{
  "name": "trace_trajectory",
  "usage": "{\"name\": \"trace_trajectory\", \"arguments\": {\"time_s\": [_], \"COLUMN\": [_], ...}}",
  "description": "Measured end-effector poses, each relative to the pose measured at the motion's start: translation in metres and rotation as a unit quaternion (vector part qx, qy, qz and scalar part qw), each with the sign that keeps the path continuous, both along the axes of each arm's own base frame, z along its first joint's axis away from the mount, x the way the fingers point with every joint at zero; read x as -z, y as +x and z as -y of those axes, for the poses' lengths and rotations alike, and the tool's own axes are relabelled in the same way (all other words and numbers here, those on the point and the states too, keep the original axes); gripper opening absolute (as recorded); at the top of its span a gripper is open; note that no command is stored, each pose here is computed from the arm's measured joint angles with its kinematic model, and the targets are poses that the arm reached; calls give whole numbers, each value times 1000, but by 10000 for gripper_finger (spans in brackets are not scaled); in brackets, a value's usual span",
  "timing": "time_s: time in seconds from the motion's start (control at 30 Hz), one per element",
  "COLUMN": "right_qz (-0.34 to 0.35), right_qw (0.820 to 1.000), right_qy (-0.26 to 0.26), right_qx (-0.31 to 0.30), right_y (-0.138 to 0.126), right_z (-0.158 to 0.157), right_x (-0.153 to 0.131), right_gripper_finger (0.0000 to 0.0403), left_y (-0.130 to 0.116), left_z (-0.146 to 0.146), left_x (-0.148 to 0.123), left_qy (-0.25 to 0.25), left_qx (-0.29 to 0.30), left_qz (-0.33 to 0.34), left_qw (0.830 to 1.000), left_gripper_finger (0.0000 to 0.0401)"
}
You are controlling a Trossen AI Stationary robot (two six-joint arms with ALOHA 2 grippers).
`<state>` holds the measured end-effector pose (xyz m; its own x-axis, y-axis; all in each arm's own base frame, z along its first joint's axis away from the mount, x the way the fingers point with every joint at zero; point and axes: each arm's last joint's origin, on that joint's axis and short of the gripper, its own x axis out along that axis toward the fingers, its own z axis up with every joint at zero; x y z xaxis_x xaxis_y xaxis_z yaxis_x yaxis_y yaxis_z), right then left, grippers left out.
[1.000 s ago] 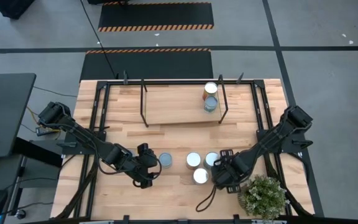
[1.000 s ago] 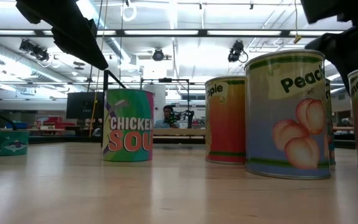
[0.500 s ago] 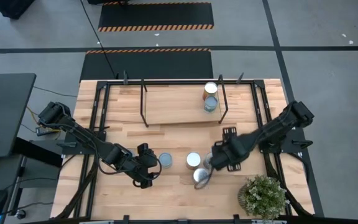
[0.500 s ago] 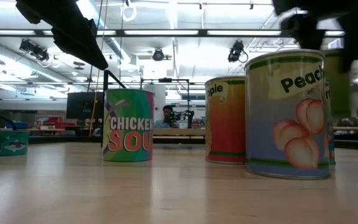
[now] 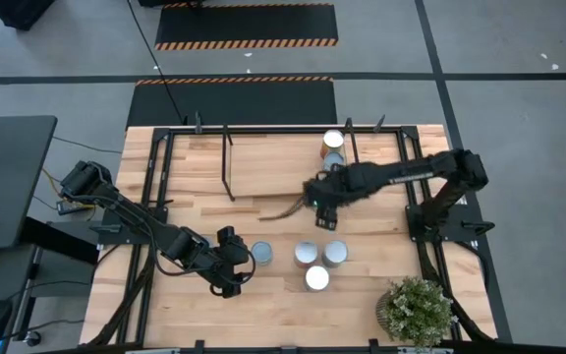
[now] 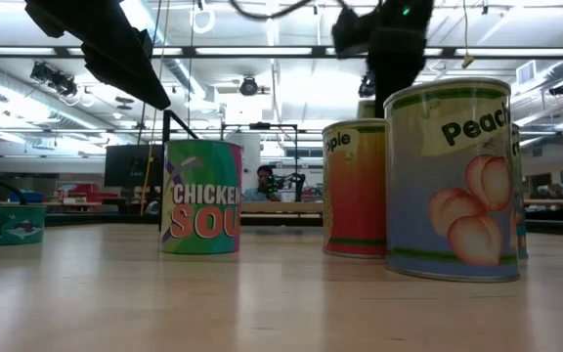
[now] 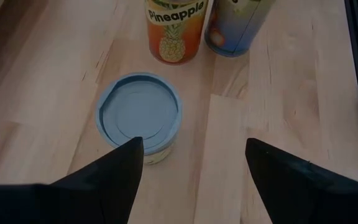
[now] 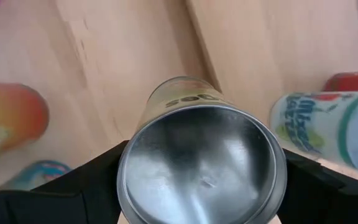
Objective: Pick and place cans onto a shelf
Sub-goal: Put the canned oranges on the shelf
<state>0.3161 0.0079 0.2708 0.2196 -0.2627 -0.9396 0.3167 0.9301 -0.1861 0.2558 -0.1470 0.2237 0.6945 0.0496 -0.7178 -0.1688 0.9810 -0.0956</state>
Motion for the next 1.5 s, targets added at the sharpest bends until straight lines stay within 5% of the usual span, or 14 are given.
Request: {"name": "trace_trajectory", "arguments": {"time_s": [0.37,0.57,0.9,1.5], "right_qz": [-11,-34,-89,-77], "right_qw": [1000,997,990,992], "right_qy": [-7,28,75,-24], "right_qx": [8,61,75,99], "right_y": [64,81,81,65], "right_z": [59,106,140,162], "right_x": [-40,-23,8,-17], "right_gripper_finger": [328,328,364,387], "left_y": [-1,-2,-2,-2], "left_z": [0,-1,-1,-1], "left_x": [1,2,2,1], "left_qy": [5,8,8,6], "left_qx": [2,1,0,0], "left_qz": [-6,-14,-14,-12], "left_qw": [1000,1000,1000,1000], "left_gripper_finger": [288,288,288,288]}}
